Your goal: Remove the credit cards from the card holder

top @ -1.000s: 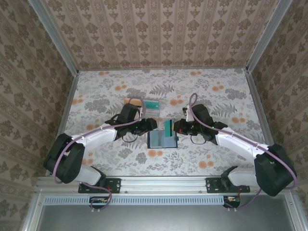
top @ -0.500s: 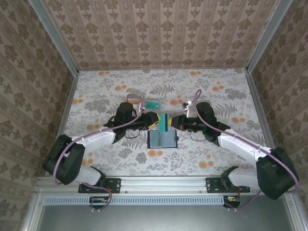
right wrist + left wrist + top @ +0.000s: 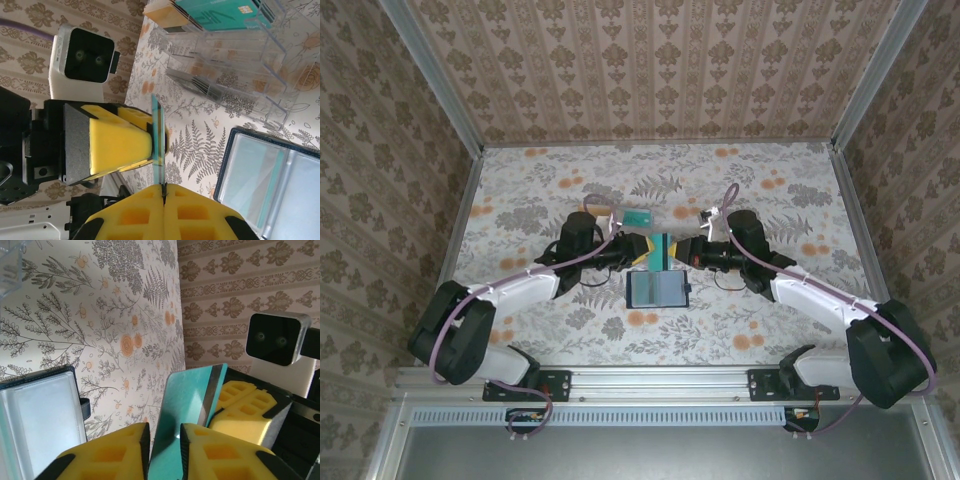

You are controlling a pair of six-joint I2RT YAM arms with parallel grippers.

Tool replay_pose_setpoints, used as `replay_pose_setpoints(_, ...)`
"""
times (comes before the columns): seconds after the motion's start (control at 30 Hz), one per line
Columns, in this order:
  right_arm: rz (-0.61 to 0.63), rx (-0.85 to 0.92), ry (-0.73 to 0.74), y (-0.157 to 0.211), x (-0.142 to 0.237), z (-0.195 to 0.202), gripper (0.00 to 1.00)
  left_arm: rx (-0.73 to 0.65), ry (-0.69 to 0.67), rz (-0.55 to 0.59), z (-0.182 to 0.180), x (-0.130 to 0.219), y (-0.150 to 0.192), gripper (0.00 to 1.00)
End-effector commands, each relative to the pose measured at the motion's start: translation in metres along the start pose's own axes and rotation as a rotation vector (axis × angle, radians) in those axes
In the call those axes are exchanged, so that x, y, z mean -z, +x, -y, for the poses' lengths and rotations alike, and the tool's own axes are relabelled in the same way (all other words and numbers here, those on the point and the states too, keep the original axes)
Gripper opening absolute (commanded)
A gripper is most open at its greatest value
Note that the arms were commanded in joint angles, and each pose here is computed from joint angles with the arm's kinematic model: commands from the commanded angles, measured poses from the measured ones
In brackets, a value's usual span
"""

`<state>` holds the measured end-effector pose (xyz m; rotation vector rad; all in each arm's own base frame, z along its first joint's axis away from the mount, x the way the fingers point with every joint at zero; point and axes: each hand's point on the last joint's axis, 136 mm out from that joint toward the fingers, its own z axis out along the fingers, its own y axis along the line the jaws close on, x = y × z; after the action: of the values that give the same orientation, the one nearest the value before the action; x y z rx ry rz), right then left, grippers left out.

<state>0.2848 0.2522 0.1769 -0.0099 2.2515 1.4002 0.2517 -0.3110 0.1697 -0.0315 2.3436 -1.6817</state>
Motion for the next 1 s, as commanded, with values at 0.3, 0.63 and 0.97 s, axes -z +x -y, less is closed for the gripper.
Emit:
replay_pose_setpoints(0.3,-0.011,-0.013,-0.006,-0.001,-0.003,0.008,0.27,-0.074,0.039,-0.004,0.026,0.008,0.003,0.01)
replay_pose_setpoints(0.63,0.011,0.012,0.092,-0.003,0.013,0.02,1.0,-0.284,-0.201,-0.052,0.02,0.032,-0.005,0.0)
replay_pose_setpoints(0.97,0.046,0.044,0.124,-0.012,0.028,0.018,1.0,-0.934,-0.596,-0.041,0.013,0.078,-0.046,0.0)
